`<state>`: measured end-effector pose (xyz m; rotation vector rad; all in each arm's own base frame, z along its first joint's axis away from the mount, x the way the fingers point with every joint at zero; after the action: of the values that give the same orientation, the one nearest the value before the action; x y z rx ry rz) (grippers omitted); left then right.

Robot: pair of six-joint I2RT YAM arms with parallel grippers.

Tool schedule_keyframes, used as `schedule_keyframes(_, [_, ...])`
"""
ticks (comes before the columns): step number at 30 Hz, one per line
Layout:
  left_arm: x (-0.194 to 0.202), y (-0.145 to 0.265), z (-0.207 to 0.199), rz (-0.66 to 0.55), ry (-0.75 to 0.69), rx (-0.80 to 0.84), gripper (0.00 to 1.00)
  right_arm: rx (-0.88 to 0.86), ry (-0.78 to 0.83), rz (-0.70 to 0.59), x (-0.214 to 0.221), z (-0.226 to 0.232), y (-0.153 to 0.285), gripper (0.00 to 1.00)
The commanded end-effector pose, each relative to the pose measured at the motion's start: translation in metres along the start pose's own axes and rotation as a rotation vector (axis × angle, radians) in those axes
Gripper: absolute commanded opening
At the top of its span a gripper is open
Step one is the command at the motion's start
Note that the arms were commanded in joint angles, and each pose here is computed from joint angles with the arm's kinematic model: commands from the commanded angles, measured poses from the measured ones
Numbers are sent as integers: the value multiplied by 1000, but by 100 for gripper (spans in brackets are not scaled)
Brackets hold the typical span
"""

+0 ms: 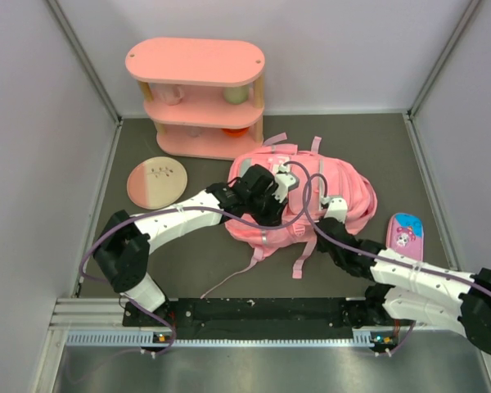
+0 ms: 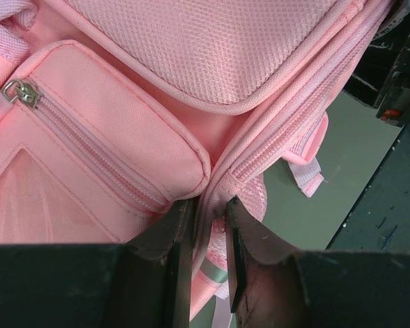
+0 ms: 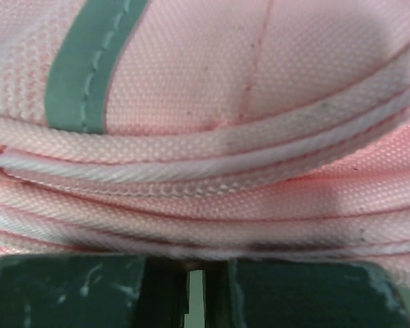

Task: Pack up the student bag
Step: Zip the student bag at the center of the board.

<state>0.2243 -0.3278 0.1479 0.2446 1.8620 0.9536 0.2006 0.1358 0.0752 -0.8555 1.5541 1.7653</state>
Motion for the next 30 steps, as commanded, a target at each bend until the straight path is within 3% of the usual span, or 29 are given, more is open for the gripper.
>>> schedule_keyframes(1, [16,12,-4,64,70,-18,0,-120,-69,-124,-51,28,12,0])
schedule_keyframes(6, [33,16,15,107,89,-116,0,-163,-30,-28,-37,21,32,0])
schedule_keyframes(17, [60,36,48,134,124,-219,0,-64,-52,90,-18,-3,48,0])
schedule_keyframes(22, [81,48,69,162,192,-297,0,-57,-60,99,-16,-6,52,0])
schedule_keyframes(26, [85,61,81,101,289,-317,1,-87,-68,131,-11,-2,53,0])
schedule_keyframes(28, [80,63,80,55,320,-273,13,-148,-88,151,-9,7,57,0])
schedule_keyframes(29, [74,68,75,18,326,-245,23,-180,-101,149,-9,12,57,0])
schedule_keyframes(30, [65,68,68,-24,327,-202,38,-224,-115,166,-6,18,60,0])
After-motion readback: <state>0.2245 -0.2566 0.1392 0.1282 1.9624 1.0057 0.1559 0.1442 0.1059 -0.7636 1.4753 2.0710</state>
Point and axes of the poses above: each gripper's point midway between its finger pads, its own y axis back along the fingers, its own z axis along the line the jaws close on, x = y × z, the point moved 3 cm from there along y, back along the fingers, and after that the axes turned 3 degrees about -y, right-handed, at the moved point
